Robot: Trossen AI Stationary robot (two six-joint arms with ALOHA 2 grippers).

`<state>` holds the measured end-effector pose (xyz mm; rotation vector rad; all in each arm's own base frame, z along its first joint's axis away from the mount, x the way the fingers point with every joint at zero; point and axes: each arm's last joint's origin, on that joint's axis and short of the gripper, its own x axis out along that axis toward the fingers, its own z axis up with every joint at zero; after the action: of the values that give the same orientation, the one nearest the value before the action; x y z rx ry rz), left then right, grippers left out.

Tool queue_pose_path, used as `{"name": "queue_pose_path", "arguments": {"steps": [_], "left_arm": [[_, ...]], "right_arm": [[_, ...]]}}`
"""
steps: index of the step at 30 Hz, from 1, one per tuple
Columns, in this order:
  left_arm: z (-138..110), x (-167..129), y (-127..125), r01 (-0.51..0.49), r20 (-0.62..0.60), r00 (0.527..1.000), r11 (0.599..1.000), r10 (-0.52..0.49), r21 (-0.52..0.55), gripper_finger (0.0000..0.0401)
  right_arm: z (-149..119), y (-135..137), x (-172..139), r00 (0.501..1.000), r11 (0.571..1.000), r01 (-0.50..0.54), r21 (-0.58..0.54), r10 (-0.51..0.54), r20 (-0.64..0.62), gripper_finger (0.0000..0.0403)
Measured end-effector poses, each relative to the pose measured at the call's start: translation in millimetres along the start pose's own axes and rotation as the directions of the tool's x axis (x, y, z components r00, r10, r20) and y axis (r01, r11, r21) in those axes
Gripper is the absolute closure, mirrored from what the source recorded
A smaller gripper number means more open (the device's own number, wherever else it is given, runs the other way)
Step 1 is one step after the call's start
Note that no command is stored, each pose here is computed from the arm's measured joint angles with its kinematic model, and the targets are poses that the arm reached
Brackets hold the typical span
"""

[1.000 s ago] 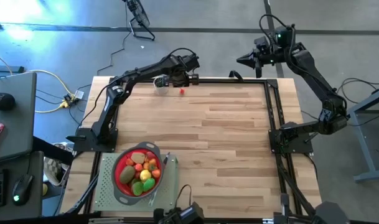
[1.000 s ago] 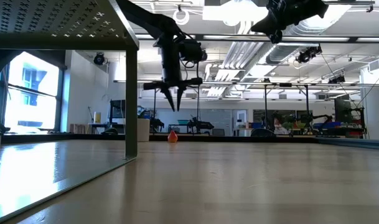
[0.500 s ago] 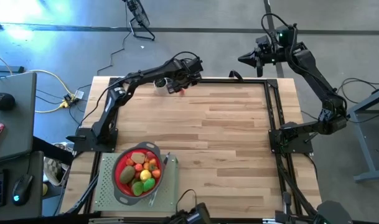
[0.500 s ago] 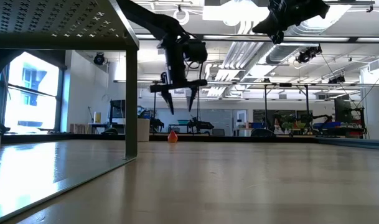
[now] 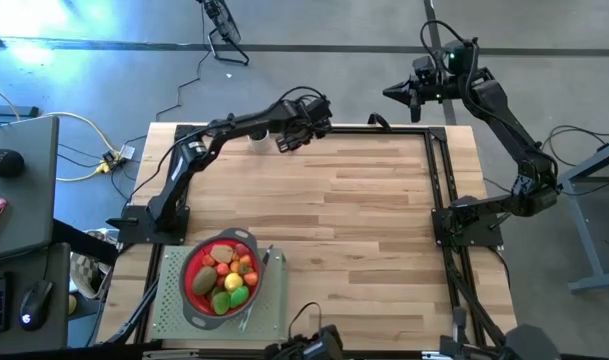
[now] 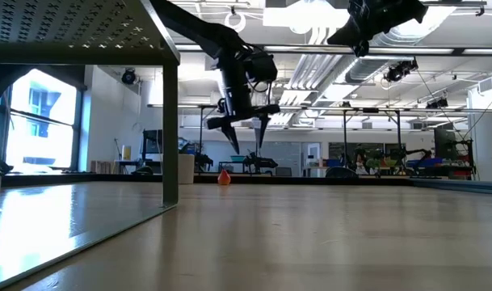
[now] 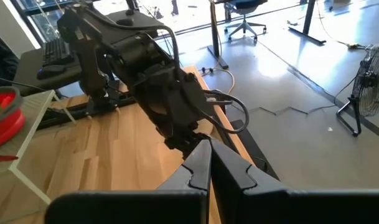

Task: Pick & Place Fruit
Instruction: Put the pear into the red strainer bowl on the shelf

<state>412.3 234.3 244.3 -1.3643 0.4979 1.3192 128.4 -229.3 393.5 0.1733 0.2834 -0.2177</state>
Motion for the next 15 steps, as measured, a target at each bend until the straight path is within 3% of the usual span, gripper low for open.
{"name": "queue_pose_path", "arguments": {"steps": [8,15], "left_arm": [[5.3,1.1,2.2,-0.014,-0.005,1.0,1.0,0.014,0.006,0.0136],[3.2,0.4,11.5,-0.111,-0.028,0.994,0.985,0.109,-0.13,0.0137]], "right_arm": [[0.7,0.0,0.1,1.0,0.999,-0.001,0.051,0.001,0.005,0.04],[-0.5,0.5,0.0,1.0,0.989,-0.008,0.149,0.008,-0.003,0.04]]}}
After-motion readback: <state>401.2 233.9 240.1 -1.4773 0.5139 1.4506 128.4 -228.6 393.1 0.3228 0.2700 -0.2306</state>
